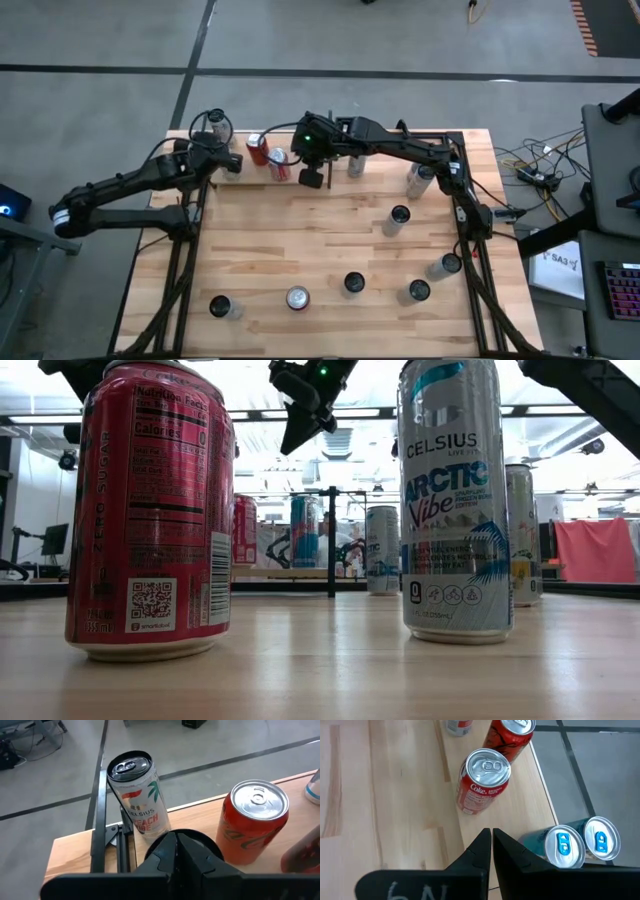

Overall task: Place canned beverage on shelf
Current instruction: Put the top white and pink soda can on the shelf aligned with the other white and pink soda can

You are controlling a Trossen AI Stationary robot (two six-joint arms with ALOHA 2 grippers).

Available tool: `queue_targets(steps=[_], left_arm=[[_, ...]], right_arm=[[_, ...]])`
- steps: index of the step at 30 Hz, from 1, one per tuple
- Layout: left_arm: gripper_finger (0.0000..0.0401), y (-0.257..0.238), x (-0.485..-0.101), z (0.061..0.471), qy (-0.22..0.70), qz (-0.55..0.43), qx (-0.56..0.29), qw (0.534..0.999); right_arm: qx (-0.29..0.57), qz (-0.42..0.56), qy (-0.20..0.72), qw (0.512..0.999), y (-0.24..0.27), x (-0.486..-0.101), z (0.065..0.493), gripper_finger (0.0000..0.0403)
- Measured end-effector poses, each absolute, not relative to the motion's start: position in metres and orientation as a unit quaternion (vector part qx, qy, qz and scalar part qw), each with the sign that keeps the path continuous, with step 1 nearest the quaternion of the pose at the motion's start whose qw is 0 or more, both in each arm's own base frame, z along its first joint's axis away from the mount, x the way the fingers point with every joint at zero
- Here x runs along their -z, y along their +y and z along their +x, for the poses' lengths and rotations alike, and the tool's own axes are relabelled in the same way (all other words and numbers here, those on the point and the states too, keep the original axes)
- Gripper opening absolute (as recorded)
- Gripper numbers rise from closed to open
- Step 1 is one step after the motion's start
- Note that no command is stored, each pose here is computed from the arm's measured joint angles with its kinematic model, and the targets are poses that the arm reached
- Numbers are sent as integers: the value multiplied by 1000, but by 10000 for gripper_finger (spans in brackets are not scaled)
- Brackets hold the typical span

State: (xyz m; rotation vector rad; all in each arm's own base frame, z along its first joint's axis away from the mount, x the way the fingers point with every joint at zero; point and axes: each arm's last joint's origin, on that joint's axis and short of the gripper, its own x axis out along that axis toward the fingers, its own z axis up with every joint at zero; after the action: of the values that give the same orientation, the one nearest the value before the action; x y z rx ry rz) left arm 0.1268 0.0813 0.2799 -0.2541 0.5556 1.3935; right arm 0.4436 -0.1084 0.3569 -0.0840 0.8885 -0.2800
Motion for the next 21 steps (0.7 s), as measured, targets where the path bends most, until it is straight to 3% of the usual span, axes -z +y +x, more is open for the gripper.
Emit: queue_targets(steps=[10,21], left_arm=[[0,73,-282,114,293,-120,-588,744],[0,71,-282,113,260,-186,-583,747]], right_arm=[[129,-37,424,896,-97,-364,440,9],[121,-36,420,899,-85,-367,441,9]])
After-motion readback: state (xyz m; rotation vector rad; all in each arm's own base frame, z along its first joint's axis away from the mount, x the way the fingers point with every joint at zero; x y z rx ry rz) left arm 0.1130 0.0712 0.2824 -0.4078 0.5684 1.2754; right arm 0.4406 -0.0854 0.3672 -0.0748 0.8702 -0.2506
